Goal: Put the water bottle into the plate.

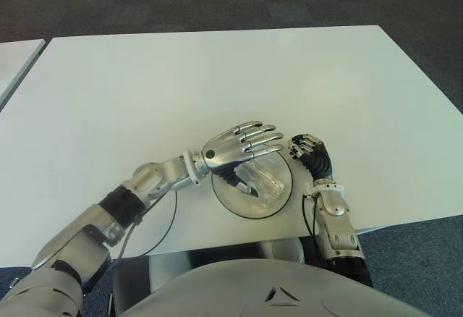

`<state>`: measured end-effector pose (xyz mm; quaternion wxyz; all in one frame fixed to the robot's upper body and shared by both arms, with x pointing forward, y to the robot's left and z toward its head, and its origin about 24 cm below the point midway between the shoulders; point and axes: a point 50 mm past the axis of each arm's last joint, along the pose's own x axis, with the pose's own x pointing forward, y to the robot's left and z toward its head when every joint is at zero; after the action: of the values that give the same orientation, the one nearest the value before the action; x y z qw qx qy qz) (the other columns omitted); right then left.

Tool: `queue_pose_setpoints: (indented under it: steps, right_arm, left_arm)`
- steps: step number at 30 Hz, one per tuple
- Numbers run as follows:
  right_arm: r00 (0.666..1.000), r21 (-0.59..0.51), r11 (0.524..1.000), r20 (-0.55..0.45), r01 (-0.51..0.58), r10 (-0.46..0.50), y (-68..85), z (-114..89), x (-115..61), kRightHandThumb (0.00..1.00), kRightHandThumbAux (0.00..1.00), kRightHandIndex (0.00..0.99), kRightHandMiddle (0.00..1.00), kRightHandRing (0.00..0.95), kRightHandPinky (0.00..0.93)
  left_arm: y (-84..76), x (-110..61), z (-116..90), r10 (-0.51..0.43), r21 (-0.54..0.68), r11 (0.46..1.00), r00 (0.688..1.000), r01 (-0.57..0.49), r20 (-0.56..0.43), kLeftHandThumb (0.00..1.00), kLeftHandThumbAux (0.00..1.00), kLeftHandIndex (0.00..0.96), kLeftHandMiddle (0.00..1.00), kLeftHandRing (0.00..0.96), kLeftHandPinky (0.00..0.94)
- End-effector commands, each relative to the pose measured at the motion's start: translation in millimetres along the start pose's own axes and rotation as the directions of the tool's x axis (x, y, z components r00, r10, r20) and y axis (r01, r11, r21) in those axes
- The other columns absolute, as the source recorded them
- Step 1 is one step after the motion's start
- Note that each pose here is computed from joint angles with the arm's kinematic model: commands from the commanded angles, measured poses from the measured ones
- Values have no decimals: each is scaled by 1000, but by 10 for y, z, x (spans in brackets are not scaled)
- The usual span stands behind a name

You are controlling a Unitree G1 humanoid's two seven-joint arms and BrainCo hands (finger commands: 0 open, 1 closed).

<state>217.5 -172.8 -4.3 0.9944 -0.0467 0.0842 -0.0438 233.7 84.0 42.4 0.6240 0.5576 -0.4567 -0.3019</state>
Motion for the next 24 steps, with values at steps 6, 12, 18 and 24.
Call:
queue_pose_setpoints:
  steps: [6, 12, 18, 24]
  right_arm:
    - [999, -2, 1000, -52, -5, 5, 6, -106, -29, 704, 731, 429, 578, 582, 598]
    - [999, -4, 1000, -47, -8, 8, 5, -105, -24, 704, 732, 429, 589, 594, 611]
    - [999, -6, 1000, -49, -9, 9, -1, -108, -15, 704, 731, 430, 595, 604, 620]
    - [999, -7, 1000, -47, -9, 9, -8, -110, -8, 705, 731, 430, 594, 607, 622]
  left_arm:
    - [19, -46, -32, 29, 50, 998, 999, -27, -44, 212, 219, 0, 0, 0, 0]
    - [95, -63, -109, 86, 66, 995, 992, -80, -96, 201, 226, 0, 0, 0, 0]
    - [171, -128, -183, 117, -76, 987, 965, -138, -233, 155, 236, 0, 0, 0, 0]
    - [161, -223, -186, 102, -393, 872, 893, -293, -439, 111, 237, 0, 0, 0, 0]
